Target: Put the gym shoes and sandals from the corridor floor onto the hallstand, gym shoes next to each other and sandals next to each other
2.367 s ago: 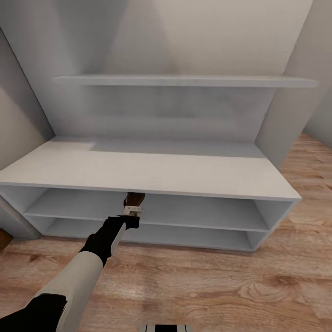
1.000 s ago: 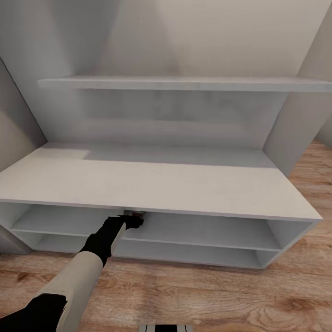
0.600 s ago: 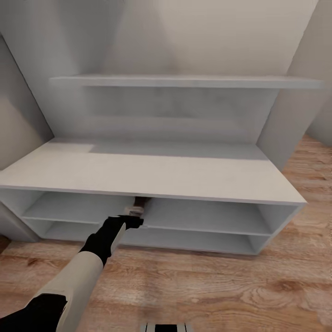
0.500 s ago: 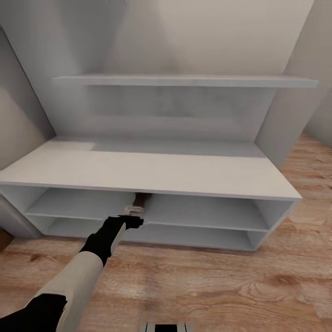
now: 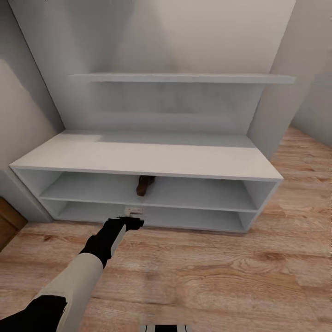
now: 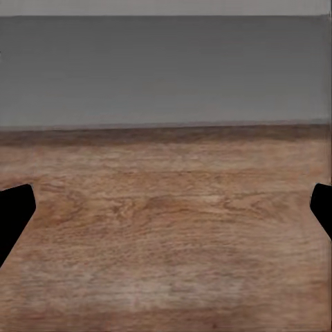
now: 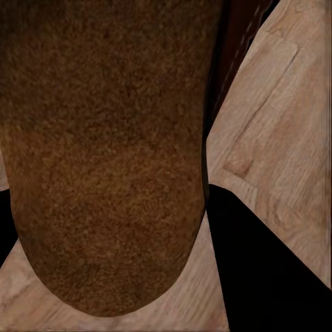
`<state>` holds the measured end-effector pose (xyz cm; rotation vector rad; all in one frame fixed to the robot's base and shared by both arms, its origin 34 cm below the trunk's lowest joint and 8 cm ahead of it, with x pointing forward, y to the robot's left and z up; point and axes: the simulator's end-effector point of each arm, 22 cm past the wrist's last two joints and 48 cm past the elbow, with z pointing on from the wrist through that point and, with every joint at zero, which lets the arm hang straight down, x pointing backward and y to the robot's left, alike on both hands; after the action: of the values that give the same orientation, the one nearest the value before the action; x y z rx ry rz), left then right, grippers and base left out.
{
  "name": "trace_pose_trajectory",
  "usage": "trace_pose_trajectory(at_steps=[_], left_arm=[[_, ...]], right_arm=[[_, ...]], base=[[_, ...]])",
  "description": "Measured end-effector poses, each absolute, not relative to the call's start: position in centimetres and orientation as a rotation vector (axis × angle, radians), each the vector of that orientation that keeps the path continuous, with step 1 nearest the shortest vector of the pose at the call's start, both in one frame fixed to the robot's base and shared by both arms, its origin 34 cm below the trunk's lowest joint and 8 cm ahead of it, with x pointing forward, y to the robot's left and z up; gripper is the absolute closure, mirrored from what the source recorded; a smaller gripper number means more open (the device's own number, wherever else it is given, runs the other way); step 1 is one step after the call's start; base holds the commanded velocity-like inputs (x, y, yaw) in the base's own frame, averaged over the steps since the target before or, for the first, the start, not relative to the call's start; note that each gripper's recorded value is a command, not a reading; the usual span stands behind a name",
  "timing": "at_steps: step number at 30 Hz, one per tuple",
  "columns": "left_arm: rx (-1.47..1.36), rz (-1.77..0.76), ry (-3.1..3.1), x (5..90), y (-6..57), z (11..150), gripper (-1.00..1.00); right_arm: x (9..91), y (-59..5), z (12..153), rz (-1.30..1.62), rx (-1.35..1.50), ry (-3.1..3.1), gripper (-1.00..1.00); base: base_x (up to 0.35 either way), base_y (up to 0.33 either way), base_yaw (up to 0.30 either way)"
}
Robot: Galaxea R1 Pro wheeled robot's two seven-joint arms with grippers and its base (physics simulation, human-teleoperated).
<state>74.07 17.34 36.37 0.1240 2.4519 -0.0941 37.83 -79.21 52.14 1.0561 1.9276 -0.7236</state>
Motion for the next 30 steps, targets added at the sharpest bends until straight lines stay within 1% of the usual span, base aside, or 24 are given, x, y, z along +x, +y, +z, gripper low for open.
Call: trace_pose_trajectory(at_steps=[6,9,15,23,30], left_arm=[[0.124,-0.097,2.461,73.4,17.3,35.4,-1.00],[0.130,-0.100,2.463,72.3,17.2,33.3,-1.00],[0.131,-0.100,2.469,72.1,17.2,33.1,-1.00],[0.131,-0.101,2.470,72.0,17.2,33.0,-1.00],[0.131,-0.101,2.470,72.0,17.2,33.0,-1.00]], right_arm=[[37.8,-79.2,52.1,-0.725,1.056,1.928,1.00],[38.0,-79.1,52.2,-0.718,1.054,1.928,1.00],[37.9,-79.1,52.1,-0.718,1.054,1.928,1.00],[37.9,-79.1,52.1,-0.718,1.054,1.928,1.00],[37.9,-79.1,52.1,-0.718,1.054,1.929,1.00]], base=[[-0.311,0.000,0.000],[-0.070,0.073,0.000],[-0.203,0.202,0.000],[-0.276,0.187,0.000],[-0.196,0.257,0.000]])
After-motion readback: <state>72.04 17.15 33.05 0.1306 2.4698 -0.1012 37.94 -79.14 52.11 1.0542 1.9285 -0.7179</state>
